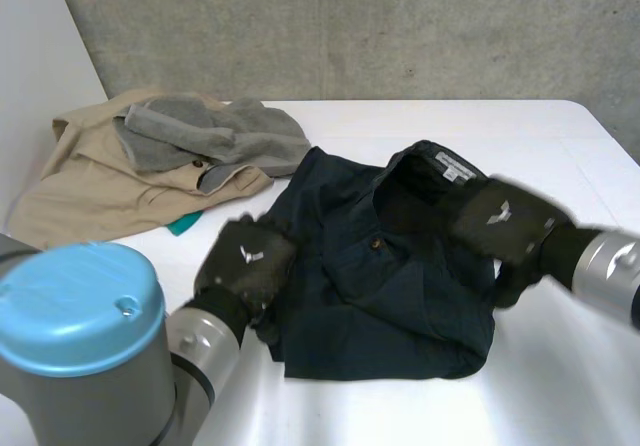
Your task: Fold the laundry.
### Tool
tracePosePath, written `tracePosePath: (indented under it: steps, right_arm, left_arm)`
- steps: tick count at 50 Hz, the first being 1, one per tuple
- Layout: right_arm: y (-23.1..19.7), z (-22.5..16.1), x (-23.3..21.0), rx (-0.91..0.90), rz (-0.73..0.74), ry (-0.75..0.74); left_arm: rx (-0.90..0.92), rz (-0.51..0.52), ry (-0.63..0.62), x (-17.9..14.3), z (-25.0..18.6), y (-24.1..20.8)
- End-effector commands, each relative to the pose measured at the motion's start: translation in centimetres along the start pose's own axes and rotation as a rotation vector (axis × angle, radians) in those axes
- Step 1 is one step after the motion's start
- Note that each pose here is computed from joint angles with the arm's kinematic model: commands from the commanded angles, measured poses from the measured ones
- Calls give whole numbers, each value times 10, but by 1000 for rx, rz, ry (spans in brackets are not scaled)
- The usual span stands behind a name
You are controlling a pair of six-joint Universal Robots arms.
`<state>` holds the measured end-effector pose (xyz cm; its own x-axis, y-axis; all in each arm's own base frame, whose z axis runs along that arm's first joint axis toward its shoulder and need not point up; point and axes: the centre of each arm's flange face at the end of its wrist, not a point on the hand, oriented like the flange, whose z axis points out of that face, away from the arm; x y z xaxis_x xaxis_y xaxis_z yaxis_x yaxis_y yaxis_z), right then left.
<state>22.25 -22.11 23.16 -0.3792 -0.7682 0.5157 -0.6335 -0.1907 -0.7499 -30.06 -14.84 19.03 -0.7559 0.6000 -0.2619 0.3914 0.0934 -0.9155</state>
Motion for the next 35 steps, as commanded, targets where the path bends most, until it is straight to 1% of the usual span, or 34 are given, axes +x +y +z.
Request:
tracePosePath:
  steps: [1, 5, 9, 12, 18, 21, 23, 25, 27, 28, 29, 31, 32, 33, 35]
  right_arm:
    - [5, 7, -34, 74, -124, -40]
    - [7, 20, -32, 127, -186, 22]
    - [18, 35, -37, 111, -193, 20]
    - [24, 42, -40, 94, -193, 14]
    - [27, 52, -25, 48, -230, 83]
    - [25, 54, -14, 43, -224, 118]
    - [23, 54, -10, 43, -224, 131]
    - [14, 51, 3, 53, -238, 183]
    - [1, 43, 19, 60, -253, 262]
    - [-17, 27, 37, 68, -269, 366]
    - [-25, 18, 46, 64, -272, 416]
    - [-38, 1, 60, 50, -273, 496]
    - [-50, -15, 70, 35, -267, 555]
    - [-56, -22, 75, 32, -266, 574]
    - [-67, -38, 84, 4, -255, 599]
  left_arm:
    - [-72, 2, 130, 20, 11, 25]
    - [-116, 14, 140, 25, 22, 39]
    - [-134, 19, 144, 28, 31, 47]
    - [-124, 17, 141, 30, 40, 50]
    - [-52, 5, 110, 25, 54, 41]
    - [-15, 0, 80, 19, 58, 33]
    - [38, -5, 46, 11, 56, 15]
    - [89, -12, 20, 4, 51, -3]
    - [170, -20, -16, -8, 41, -31]
    - [196, -22, -24, -11, 37, -40]
    - [262, -27, -40, -18, 27, -60]
    - [329, -36, -59, -25, 16, -81]
    - [368, -43, -70, -29, 9, -93]
    - [421, -48, -80, -35, -1, -109]
    - [456, -52, -95, -41, -11, -123]
